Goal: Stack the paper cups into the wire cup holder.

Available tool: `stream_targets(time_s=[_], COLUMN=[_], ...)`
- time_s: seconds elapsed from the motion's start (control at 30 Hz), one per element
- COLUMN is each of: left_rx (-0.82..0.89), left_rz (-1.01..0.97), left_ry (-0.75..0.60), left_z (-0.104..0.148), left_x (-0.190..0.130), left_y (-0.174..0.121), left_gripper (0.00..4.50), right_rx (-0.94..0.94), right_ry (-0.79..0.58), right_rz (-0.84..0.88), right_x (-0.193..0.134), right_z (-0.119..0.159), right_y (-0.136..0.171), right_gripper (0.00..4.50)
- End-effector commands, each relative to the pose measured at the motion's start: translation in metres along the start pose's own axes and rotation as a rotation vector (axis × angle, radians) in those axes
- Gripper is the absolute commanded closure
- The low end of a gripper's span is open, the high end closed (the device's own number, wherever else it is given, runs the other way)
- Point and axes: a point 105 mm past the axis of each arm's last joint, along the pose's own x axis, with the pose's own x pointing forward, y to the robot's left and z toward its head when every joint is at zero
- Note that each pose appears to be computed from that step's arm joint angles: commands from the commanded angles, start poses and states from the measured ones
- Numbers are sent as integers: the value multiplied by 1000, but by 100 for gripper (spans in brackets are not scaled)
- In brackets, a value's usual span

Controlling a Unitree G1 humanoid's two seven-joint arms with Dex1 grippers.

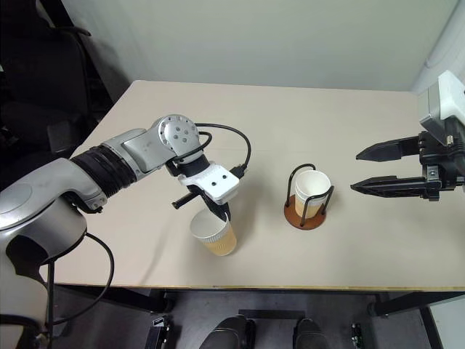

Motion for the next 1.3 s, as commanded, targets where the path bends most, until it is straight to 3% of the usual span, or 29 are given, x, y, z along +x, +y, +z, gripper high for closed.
stream_targets(time_s=[0.03,0.23,0.53,0.9,1.3], left_rx=[18,32,86,135,241], left_rz=[12,62,324,411,501], left_ry=[-6,10,98,94,48], left_z=[8,11,37,63,127], left_x=[-13,-27,-92,-111,-134], left_y=[2,13,62,79,98], left_gripper=[446,446,446,446,446], right_rx=[-51,-56,-91,-119,-131], right_ry=[-13,-11,-20,-59,-48], right_rz=[-40,-46,-99,-61,-82], right_x=[-9,-10,-18,-13,-23], right_z=[10,10,8,8,12], right_y=[-2,-2,-19,-25,-29], right_gripper=[175,175,175,175,175])
